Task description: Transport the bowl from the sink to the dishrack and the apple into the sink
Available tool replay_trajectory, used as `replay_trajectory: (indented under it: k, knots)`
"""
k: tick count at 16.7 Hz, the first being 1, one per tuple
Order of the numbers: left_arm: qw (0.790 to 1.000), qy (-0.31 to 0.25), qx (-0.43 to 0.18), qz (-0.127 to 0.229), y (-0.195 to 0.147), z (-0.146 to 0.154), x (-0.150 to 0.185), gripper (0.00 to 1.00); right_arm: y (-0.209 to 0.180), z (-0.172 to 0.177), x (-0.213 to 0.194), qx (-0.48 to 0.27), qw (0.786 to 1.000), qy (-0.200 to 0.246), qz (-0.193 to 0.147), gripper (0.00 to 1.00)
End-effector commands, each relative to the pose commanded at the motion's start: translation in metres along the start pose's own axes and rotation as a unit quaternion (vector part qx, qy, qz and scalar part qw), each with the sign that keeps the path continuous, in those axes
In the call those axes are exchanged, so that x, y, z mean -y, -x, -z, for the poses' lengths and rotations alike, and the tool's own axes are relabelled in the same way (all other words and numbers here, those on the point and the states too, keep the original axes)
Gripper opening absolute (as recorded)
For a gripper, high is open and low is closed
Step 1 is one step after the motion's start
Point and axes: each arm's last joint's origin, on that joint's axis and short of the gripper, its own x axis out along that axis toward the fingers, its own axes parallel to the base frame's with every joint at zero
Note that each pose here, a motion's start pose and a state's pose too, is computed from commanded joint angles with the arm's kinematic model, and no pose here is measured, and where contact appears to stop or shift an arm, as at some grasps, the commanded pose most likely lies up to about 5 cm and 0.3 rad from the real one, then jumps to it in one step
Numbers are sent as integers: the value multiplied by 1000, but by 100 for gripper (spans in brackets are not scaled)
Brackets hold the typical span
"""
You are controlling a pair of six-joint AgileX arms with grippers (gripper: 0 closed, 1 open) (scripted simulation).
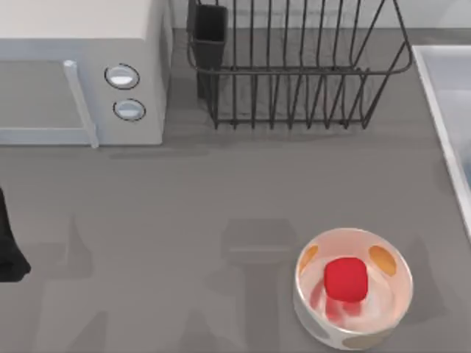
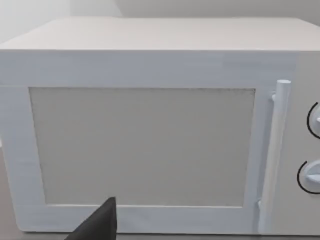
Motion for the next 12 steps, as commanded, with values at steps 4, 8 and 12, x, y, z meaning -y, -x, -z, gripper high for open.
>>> replay_trajectory:
  k: [4,8,12]
  knots:
    - [1000,0,0,0,0,0,0,100,-69,-53,28,-133,991,6,-12,100]
    - [1000,0,0,0,0,0,0,100,-155,-73,62,-245,969,0,-30,100]
    - [1000,0,0,0,0,0,0,100,-231,-65,95,-322,946,-12,-45,100]
